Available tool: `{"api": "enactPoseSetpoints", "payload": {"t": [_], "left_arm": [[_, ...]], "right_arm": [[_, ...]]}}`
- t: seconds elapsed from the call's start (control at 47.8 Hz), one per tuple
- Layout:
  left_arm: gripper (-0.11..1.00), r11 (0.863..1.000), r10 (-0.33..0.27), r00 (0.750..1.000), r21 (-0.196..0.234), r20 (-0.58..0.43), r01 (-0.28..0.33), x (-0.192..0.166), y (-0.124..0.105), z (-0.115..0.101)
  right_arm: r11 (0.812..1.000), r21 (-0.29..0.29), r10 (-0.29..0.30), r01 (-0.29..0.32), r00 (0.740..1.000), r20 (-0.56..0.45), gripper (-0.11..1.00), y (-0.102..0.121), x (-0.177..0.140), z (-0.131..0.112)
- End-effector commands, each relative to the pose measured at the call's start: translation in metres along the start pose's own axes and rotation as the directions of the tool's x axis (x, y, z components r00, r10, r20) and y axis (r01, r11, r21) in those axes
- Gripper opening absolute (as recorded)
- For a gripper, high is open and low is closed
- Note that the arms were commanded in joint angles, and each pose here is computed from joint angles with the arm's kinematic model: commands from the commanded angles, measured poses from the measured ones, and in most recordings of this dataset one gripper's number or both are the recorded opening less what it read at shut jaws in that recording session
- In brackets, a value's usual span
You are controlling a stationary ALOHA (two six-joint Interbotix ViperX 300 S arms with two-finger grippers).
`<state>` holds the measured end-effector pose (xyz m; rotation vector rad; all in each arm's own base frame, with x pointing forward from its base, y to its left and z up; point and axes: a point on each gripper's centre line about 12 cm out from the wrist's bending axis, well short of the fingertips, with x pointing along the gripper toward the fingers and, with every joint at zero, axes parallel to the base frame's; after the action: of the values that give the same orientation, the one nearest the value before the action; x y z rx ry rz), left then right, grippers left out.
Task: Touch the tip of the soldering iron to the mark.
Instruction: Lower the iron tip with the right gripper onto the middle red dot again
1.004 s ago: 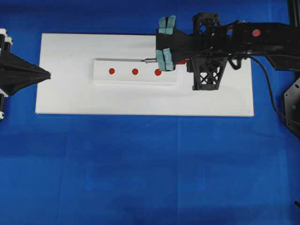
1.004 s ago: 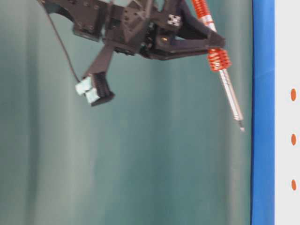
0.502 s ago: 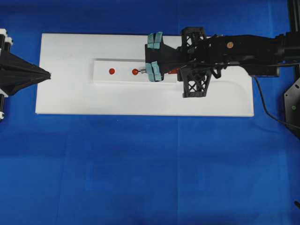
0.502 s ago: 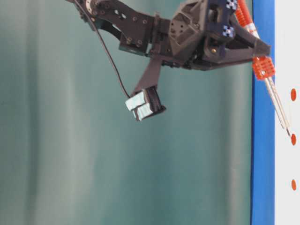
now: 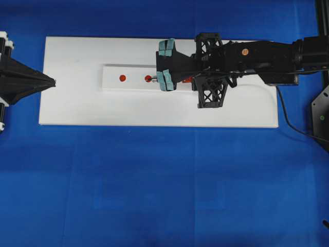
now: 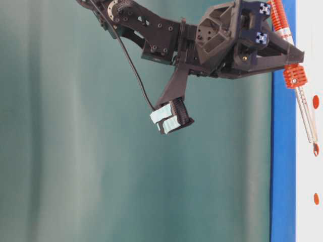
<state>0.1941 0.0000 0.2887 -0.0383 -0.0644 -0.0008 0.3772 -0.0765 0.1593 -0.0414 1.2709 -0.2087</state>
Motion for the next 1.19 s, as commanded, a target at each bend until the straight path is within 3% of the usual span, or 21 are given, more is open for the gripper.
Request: {"api": "enactPoseSetpoints", "payload": {"t": [0.0, 1.172], "left_arm": [[0.00, 1.000, 0.000, 1.000, 0.002, 0.011, 0.000, 0.0014, 0.0001, 0.0035], [0.00, 1.000, 0.000, 1.000, 0.002, 0.015, 0.000, 0.0018, 0.0000, 0.0044]], "right_arm": [[1.000, 0.007, -0.004, 0.004, 1.000, 0.017, 0.06, -0.0036, -0.0070, 0.0030], [1.000, 0.011, -0.004, 0.004, 1.000, 0.024, 0.06, -0.0050, -0.0084, 0.0047]]}}
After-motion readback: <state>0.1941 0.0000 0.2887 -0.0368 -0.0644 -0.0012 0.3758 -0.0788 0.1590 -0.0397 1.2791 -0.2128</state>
